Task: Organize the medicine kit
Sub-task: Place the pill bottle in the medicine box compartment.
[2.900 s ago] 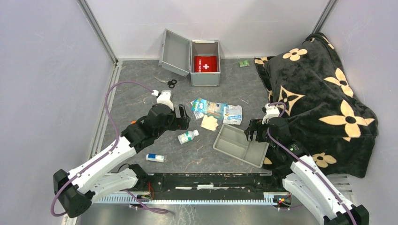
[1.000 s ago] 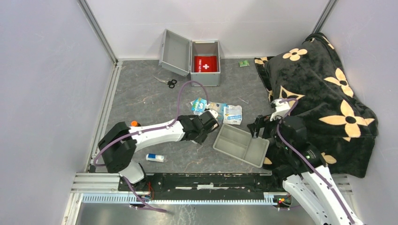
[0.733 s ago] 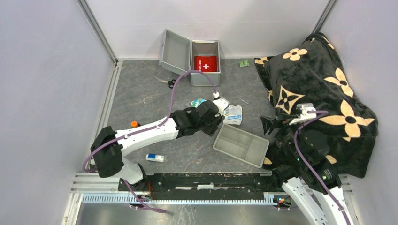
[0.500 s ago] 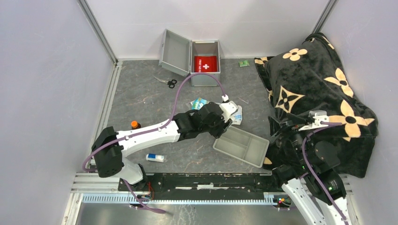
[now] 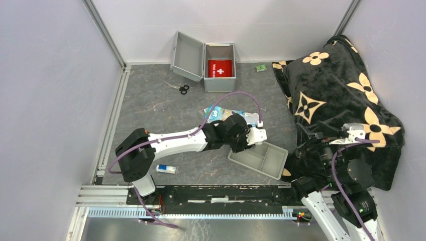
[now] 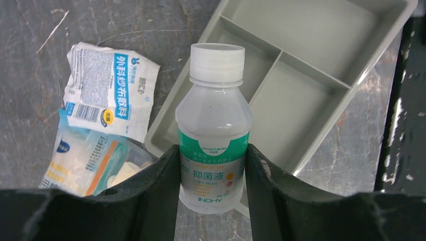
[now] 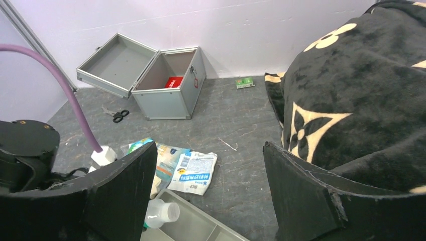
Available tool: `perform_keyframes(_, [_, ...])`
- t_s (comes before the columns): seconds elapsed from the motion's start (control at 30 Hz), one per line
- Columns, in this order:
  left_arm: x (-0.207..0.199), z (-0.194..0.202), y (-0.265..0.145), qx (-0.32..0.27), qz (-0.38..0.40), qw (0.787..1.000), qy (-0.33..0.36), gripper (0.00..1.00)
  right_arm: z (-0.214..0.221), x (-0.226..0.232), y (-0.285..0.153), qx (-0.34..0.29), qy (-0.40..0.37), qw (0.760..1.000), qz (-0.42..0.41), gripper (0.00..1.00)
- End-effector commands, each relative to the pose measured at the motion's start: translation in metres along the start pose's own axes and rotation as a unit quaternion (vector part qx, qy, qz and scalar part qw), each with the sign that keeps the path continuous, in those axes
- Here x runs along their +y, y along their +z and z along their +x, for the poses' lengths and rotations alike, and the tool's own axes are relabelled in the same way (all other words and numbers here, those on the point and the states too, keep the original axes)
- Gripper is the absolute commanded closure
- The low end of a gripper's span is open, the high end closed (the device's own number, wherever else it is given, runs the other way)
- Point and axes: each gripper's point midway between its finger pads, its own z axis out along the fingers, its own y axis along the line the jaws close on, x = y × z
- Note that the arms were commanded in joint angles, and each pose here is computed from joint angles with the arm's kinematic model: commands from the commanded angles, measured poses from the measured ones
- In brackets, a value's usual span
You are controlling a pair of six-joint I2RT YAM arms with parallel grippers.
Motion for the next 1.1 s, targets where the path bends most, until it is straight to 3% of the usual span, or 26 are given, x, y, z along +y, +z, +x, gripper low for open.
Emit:
perform_keyframes(0.0, [0.001, -0.032, 0.004, -0.052, 0.031, 0.99, 0.13, 0.63, -0.014, -0.008, -0.01, -0.017, -0.004, 1.0, 0.019, 0.16])
perform_keyframes(0.3, [-0.006, -0.012, 0.023, 0.005, 0.103, 0.97, 0.22, 0.67, -0.011, -0.011, -0.013, -0.004, -0.008, 1.0, 0.026, 0.16])
perform_keyframes(0.77, [0.007, 0.01, 0.055, 0.067, 0.127, 0.958, 0.247, 0.66, -0.013, -0.016, -0.019, 0.002, -0.016, 0.999, 0.037, 0.16])
perform_keyframes(1.07, [0.01, 0.02, 0.062, 0.093, 0.123, 0.96, 0.233, 0.51, -0.009, -0.017, -0.018, 0.009, -0.018, 0.999, 0.037, 0.16])
